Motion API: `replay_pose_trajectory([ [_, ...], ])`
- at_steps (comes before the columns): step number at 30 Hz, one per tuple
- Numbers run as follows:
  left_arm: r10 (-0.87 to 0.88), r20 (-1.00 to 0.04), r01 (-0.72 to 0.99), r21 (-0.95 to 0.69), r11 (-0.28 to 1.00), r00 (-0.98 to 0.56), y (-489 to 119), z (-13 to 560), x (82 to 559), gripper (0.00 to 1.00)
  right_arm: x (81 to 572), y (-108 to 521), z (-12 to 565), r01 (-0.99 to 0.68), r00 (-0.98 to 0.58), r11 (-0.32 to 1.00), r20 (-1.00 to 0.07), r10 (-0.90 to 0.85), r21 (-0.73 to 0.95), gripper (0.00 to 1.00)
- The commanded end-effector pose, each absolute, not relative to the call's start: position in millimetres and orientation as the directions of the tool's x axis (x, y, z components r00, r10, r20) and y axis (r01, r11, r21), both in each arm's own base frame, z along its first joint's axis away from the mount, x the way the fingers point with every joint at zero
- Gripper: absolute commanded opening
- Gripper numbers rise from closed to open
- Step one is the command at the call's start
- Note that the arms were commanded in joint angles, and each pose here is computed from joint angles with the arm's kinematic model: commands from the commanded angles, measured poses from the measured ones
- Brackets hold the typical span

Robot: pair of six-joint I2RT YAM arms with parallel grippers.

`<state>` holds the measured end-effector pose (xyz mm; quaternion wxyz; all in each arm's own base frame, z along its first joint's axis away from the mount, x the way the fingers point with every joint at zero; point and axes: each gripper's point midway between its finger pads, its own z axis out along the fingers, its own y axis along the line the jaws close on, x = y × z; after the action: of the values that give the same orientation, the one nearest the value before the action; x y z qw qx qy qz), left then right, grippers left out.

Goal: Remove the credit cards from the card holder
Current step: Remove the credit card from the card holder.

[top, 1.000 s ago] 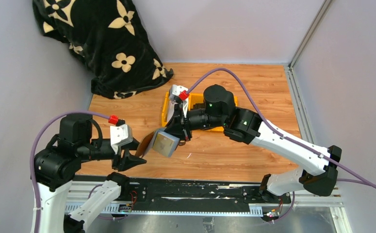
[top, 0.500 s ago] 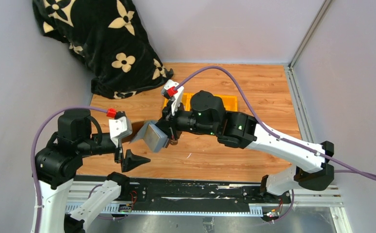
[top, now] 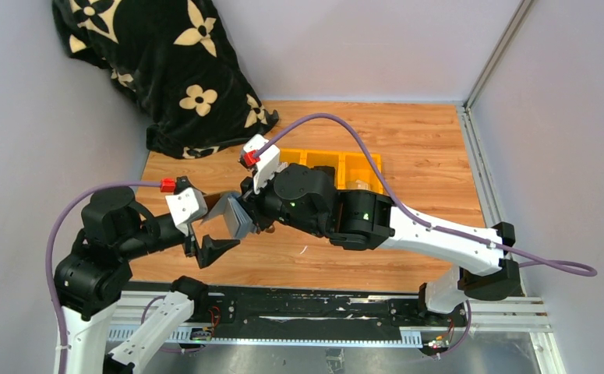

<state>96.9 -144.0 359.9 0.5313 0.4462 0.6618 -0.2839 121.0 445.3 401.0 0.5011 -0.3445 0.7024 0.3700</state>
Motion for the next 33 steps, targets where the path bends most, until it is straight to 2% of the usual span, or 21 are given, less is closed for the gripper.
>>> replay_pose_trajectory([
  [1, 0.288, -0.957, 0.852, 0.142, 0.505, -0.011, -138, 363, 111, 0.93, 125, 439, 428, -0.83, -0.226, 0.53, -0.973, -0.042, 0.17, 0.0],
  [6, 0.247, -0.969, 0.811, 0.13, 0.57, -0.019, -136, 368, 125, 0.89, 125, 439, 429, -0.819, -0.213, 0.551, -0.976, -0.038, 0.157, 0.0],
  [16, 0.204, -0.978, 0.879, 0.055, 0.474, -0.049, -152, 364, 108, 0.93, 128, 443, 427, -0.8, -0.191, 0.586, -0.981, -0.047, 0.128, 0.0],
  [21, 0.209, -0.978, 0.898, 0.073, 0.434, -0.021, -153, 360, 97, 0.94, 132, 440, 429, -0.792, -0.171, 0.601, -0.984, -0.056, 0.104, 0.0],
  [23, 0.217, -0.976, 0.889, 0.084, 0.451, -0.018, -150, 359, 99, 0.94, 131, 439, 429, -0.793, -0.171, 0.6, -0.984, -0.054, 0.105, 0.0],
  [27, 0.247, -0.969, 0.833, 0.148, 0.533, 0.014, -138, 365, 114, 0.86, 130, 439, 430, -0.797, -0.173, 0.594, -0.984, -0.051, 0.11, 0.0],
  [33, 0.196, -0.98, 0.796, 0.141, 0.589, 0.029, -135, 379, 122, 0.85, 128, 440, 431, -0.799, -0.173, 0.59, -0.984, -0.044, 0.115, 0.0],
])
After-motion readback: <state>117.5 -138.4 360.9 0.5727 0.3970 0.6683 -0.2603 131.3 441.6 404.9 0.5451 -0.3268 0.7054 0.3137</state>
